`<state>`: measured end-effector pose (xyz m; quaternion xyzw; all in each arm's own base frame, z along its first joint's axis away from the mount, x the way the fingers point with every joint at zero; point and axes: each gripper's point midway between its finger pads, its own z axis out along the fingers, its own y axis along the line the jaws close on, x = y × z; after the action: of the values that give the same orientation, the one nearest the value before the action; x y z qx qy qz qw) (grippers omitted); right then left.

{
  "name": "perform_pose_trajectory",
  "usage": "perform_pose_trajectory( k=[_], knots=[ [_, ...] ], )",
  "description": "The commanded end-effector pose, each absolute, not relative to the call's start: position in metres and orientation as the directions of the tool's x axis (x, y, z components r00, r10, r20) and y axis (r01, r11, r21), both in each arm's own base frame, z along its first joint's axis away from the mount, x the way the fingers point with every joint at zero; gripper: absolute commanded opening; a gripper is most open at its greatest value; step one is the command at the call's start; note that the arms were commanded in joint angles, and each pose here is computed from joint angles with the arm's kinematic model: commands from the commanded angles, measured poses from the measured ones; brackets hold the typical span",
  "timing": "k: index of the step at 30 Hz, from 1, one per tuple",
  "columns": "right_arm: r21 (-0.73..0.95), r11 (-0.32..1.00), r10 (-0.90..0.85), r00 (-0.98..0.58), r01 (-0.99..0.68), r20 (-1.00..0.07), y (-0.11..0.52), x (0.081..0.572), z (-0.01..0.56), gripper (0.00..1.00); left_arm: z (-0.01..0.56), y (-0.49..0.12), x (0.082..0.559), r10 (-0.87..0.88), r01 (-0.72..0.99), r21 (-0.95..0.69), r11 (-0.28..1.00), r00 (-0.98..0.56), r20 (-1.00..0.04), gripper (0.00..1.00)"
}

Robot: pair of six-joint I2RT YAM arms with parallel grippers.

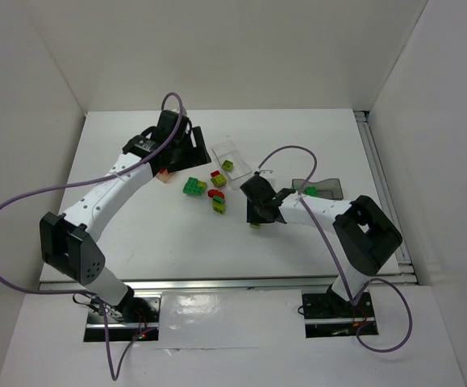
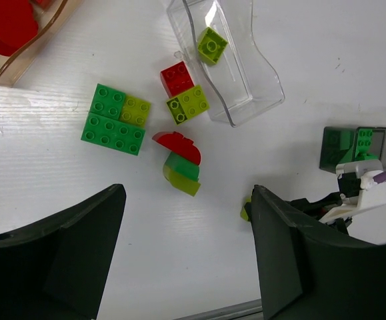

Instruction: Sort the legos into containers by color

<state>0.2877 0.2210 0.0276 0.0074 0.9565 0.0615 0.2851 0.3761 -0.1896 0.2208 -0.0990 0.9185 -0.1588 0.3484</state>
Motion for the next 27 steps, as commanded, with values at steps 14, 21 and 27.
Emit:
perform_pose_trajectory(
  k=[14,21,27],
  knots=[
    [0.051,0.998,0.019,-0.659,-0.029,-0.752,0.252,0.368,0.123,0.39,0.222,-0.15,0.368,-0.288,-0.168,-0.24,0.956,-0.693,-0.661,0.82],
    [0.064,0.998,0.037,-0.594,-0.025,-0.804,0.273,0.446,0.145,0.45,0.202,-0.128,0.345,-0.313,-0.21,-0.234,0.949,-0.715,-0.625,0.82],
    [0.033,0.999,0.028,-0.599,0.003,-0.8,0.283,0.483,0.145,0.86,0.202,-0.118,0.341,-0.329,-0.23,-0.236,0.944,-0.706,-0.627,0.82]
  ],
)
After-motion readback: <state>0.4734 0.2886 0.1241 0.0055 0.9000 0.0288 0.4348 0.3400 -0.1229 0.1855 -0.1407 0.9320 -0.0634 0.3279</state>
